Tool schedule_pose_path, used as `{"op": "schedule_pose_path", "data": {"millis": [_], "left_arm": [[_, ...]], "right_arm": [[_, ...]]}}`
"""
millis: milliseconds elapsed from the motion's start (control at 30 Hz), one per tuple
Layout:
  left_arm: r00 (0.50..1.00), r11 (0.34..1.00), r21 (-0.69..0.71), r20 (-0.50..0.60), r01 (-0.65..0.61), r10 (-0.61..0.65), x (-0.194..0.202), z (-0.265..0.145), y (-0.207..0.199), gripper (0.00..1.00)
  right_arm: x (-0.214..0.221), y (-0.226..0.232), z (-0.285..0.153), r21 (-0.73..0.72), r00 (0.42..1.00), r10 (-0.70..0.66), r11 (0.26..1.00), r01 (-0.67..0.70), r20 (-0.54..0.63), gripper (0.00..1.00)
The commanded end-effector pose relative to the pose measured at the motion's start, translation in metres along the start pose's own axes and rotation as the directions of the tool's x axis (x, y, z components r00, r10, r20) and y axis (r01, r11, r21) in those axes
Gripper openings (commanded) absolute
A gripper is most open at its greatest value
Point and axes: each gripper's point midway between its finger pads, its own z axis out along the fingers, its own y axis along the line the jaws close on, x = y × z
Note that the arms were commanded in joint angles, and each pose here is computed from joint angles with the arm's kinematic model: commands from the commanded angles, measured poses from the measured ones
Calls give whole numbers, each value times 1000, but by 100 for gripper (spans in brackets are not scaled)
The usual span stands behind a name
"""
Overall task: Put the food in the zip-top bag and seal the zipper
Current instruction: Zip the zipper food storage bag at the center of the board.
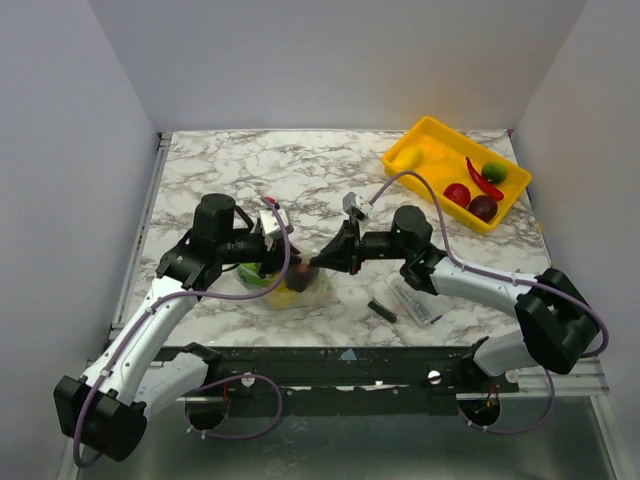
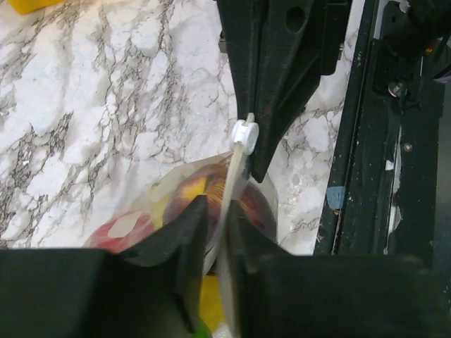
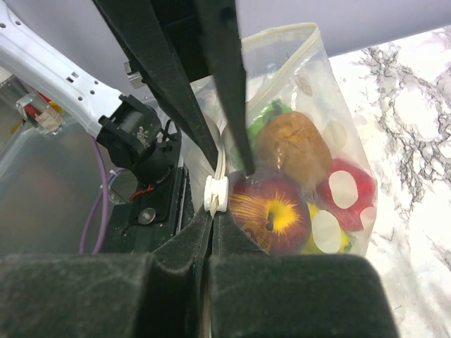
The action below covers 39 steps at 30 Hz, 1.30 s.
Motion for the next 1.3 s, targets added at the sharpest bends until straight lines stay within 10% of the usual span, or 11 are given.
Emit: {"op": "schedule_pose_path", "data": {"millis": [0, 67, 167, 333, 700, 1267], "left_arm": [[998, 998, -6, 8, -67, 67, -1, -4, -4, 7], [997, 997, 2, 21, -77, 77, -4, -5, -5, 0], [995, 996, 9, 48, -87, 86, -10, -4, -7, 0], [995, 996, 20, 55, -82, 81, -7, -2, -8, 0], [995, 995, 50, 61, -83, 80, -11, -2, -12, 0], [995, 994, 76, 70, -82, 77, -13, -2, -16, 0]], "right_arm": [[-11, 3, -2, -2, 1000, -25, 1000, 25, -11, 0], [-10, -2, -1, 28, 998, 15, 1000, -13, -56, 5], [-18, -7, -1, 97, 988, 109, 990, -99, -106, 40], [-21, -10, -10, 226, 942, 272, 948, -226, -197, 55], [-29, -7, -10, 199, 887, 272, 957, -210, -373, 30], [-38, -3, -10, 168, 894, 230, 970, -178, -384, 28]]}}
